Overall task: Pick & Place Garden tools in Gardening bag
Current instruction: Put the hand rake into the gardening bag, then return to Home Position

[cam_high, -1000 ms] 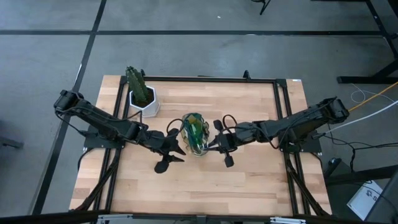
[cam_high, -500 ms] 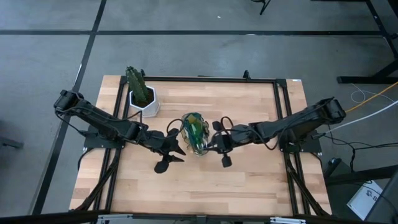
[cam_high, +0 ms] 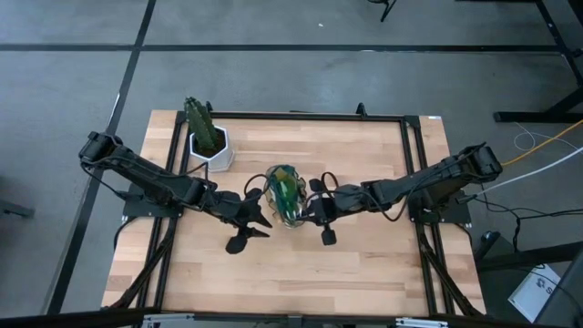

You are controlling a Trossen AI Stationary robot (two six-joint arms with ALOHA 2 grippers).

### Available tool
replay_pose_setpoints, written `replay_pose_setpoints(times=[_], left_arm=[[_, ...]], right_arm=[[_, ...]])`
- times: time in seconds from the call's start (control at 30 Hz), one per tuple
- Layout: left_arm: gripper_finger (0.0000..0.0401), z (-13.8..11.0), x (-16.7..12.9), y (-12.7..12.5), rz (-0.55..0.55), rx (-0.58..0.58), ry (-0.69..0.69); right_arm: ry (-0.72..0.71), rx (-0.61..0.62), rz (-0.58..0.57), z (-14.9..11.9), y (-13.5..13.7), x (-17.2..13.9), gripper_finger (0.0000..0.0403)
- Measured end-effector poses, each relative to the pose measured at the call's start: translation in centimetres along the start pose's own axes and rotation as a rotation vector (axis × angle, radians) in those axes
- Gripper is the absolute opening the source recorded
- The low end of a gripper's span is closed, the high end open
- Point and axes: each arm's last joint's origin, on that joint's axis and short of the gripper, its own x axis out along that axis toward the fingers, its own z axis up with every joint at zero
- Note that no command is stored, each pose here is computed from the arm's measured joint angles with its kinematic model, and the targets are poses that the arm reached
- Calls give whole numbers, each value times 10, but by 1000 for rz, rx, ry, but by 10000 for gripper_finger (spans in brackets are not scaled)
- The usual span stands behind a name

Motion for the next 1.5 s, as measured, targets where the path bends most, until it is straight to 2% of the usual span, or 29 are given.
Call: replay_pose_setpoints(times=[0.2, 0.37, 0.57, 0.73, 0.87, 1.17, 1.37, 1.5], left_arm=[[127, 0, 0, 0, 0, 0, 0], [127, 0, 0, 0, 0, 0, 0], [127, 0, 0, 0, -1, 0, 0], [127, 0, 0, 0, -1, 1, 0], [128, 0, 0, 0, -1, 1, -2], [128, 1, 0, 0, -3, 0, -8], [128, 0, 0, 0, 0, 0, 1], [127, 1, 0, 1, 1, -30, -4]], right_arm=[[37, 14, -18, -3, 0, 0, 30], [40, 40, -14, -4, 0, 0, 57], [53, 143, -16, -5, 0, 0, 130], [82, 146, -17, -7, 0, -1, 200], [123, 141, -16, -5, 0, -12, 231], [30, 161, -11, 24, -3, -60, 242], [19, 232, -10, 28, -4, -69, 242], [59, 195, -13, 24, -4, -69, 242]])
